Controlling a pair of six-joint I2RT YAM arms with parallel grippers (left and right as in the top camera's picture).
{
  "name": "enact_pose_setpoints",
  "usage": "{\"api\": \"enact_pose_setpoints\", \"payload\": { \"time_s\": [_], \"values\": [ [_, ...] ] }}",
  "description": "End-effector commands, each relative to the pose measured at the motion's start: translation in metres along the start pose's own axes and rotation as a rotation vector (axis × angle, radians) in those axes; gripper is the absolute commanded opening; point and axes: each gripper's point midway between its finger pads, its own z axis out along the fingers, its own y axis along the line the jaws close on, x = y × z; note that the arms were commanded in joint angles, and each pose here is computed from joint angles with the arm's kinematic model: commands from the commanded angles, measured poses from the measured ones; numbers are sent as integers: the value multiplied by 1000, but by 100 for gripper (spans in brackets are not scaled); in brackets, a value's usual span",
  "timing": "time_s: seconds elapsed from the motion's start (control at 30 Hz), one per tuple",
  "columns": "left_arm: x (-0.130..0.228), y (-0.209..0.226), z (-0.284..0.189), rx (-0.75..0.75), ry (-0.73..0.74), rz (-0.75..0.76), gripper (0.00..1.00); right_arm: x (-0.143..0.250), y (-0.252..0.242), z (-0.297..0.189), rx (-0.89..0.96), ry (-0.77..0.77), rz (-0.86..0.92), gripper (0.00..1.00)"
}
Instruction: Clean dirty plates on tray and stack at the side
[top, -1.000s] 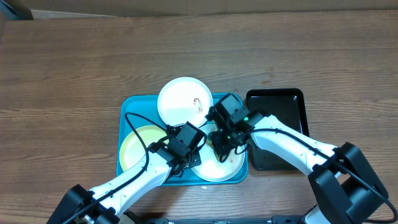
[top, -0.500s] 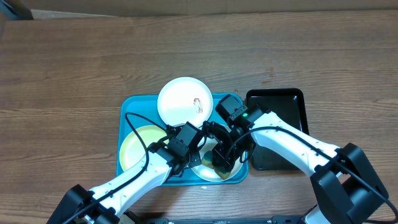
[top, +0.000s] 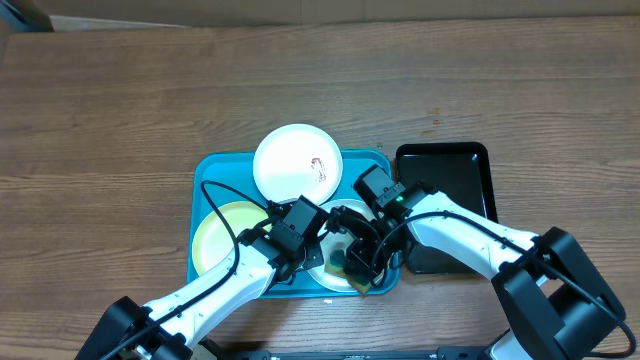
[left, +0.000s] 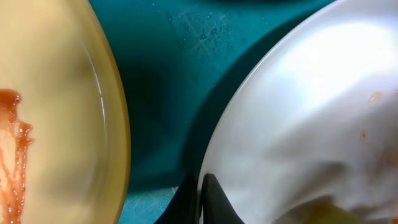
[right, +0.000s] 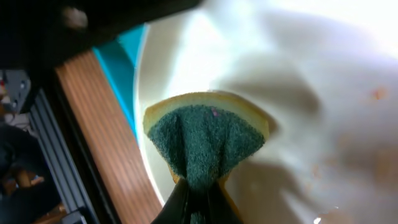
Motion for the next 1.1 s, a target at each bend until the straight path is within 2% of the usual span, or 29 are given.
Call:
{"api": "enact_pose_setpoints", "payload": {
  "time_s": [0.0,0.23,0.53,0.63,0.8,1.0,1.07],
  "values": [
    [9,8,7,-32,26,7,4,7,-13,-5,-8,-42,33,4],
    [9,8,7,-32,26,7,4,8,-42,-16,7,-128,111,4],
    [9,8,7,-32,26,7,4,-24,-61,-38,45,-255,80,4],
    [9,8,7,-32,26,7,4,-40,-56,-49,28,-293,51,4],
    [9,8,7,-32,26,7,4,-81,-18,-85,-137,-388,-18,4],
    [9,8,7,-32,26,11,4,-85,-9,-109,-134,-344,37,4],
    [9,8,7,-32,26,18,4,-77,-21,-116,-102,-320,142,4]
  ]
}}
